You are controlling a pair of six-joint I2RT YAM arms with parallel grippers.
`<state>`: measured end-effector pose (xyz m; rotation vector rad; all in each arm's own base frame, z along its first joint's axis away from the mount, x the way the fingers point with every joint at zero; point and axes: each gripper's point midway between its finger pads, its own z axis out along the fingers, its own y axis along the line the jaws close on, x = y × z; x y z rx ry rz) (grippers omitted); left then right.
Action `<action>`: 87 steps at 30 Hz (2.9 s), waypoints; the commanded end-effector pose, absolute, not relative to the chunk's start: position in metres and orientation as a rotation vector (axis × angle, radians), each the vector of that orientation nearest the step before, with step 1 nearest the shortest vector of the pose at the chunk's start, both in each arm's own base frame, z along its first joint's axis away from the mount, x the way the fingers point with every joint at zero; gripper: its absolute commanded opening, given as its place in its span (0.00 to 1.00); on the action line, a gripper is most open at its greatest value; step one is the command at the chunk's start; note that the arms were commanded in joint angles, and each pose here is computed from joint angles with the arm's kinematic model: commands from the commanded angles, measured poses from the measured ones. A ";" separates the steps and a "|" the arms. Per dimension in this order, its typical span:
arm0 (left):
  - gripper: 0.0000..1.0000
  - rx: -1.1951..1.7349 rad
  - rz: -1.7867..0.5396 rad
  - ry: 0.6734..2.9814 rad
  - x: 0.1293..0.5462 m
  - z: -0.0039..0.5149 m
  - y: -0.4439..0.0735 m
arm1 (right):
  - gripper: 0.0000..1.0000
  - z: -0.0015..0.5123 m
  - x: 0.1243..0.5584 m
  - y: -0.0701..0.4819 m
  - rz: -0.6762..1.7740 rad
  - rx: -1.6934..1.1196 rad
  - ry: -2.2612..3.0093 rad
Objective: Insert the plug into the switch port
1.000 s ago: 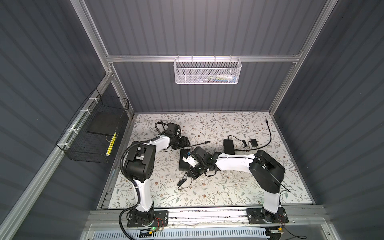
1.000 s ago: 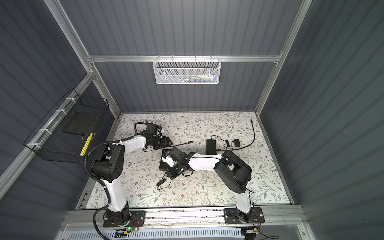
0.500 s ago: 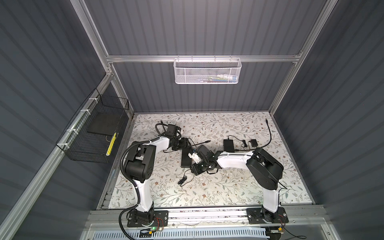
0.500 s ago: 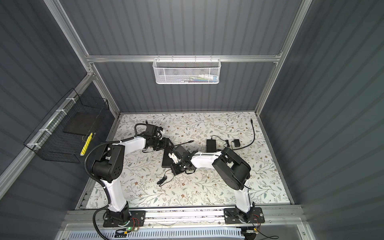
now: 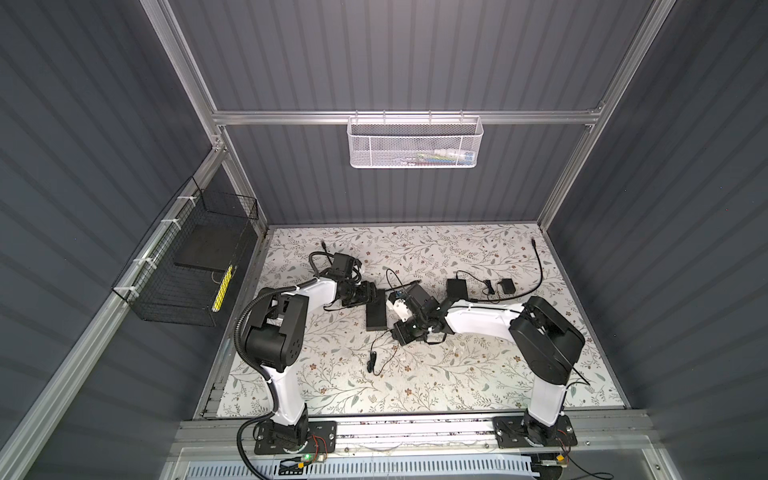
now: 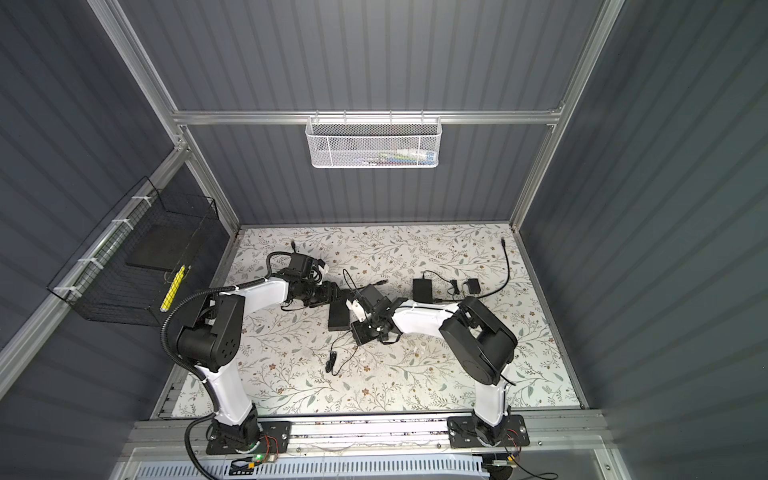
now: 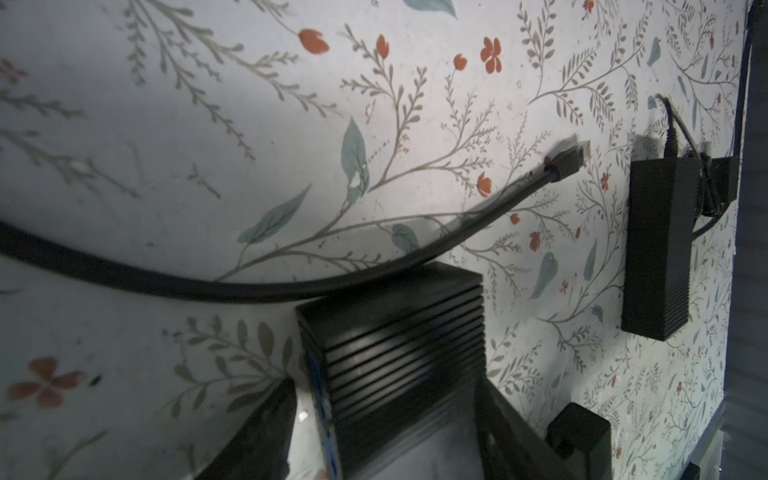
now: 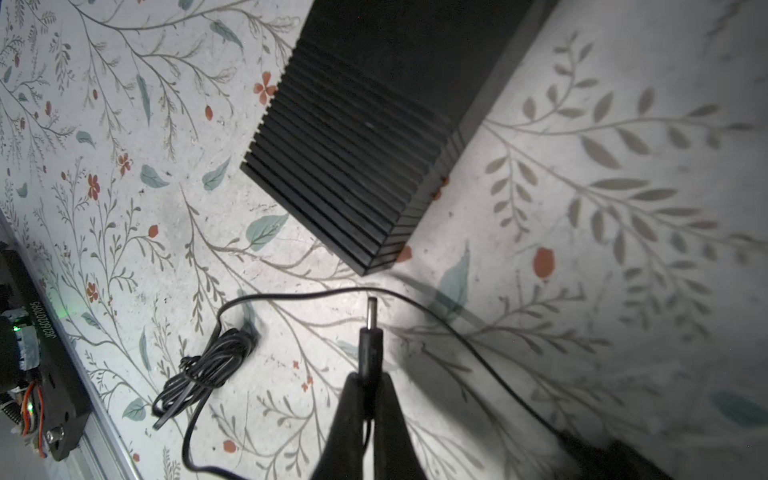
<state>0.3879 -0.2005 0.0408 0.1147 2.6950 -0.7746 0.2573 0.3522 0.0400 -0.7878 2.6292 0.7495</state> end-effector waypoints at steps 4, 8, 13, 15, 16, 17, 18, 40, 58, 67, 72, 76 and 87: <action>0.68 0.142 -0.730 2.674 0.392 0.070 -0.188 | 0.00 0.056 0.252 0.338 0.732 -0.825 2.615; 0.69 0.197 -0.693 2.619 0.418 0.095 -0.188 | 0.00 0.061 0.251 0.346 0.767 -0.847 2.599; 0.69 0.289 -0.789 2.584 0.444 0.106 -0.210 | 0.00 0.065 0.241 0.378 0.877 -0.913 2.567; 0.68 0.310 -0.821 2.595 0.445 0.099 -0.216 | 0.00 0.064 0.236 0.390 0.914 -0.938 2.560; 0.68 0.319 -0.842 2.603 0.445 0.094 -0.219 | 0.00 0.063 0.234 0.396 0.927 -0.951 2.555; 0.68 0.327 -0.859 2.613 0.444 0.089 -0.222 | 0.00 0.060 0.232 0.401 0.935 -0.960 2.557; 0.68 0.332 -0.869 2.625 0.443 0.083 -0.224 | 0.00 0.057 0.231 0.405 0.943 -0.967 2.562; 0.67 0.388 -0.974 2.652 0.425 0.062 -0.242 | 0.00 0.022 0.272 0.386 0.854 -0.828 2.648; 0.66 0.338 -0.924 2.711 0.395 0.055 -0.225 | 0.00 0.024 0.271 0.356 0.789 -0.832 2.651; 0.66 0.282 -0.912 2.730 0.376 0.050 -0.216 | 0.00 0.027 0.263 0.330 0.666 -0.936 2.638; 0.66 0.262 -0.896 2.731 0.375 0.048 -0.210 | 0.00 0.033 0.262 0.321 0.620 -0.963 2.610; 0.66 0.264 -0.896 2.725 0.379 0.050 -0.210 | 0.00 0.031 0.262 0.321 0.631 -0.965 2.601; 0.66 0.267 -0.904 2.734 0.381 0.043 -0.211 | 0.00 0.021 0.258 0.326 0.676 -0.979 2.610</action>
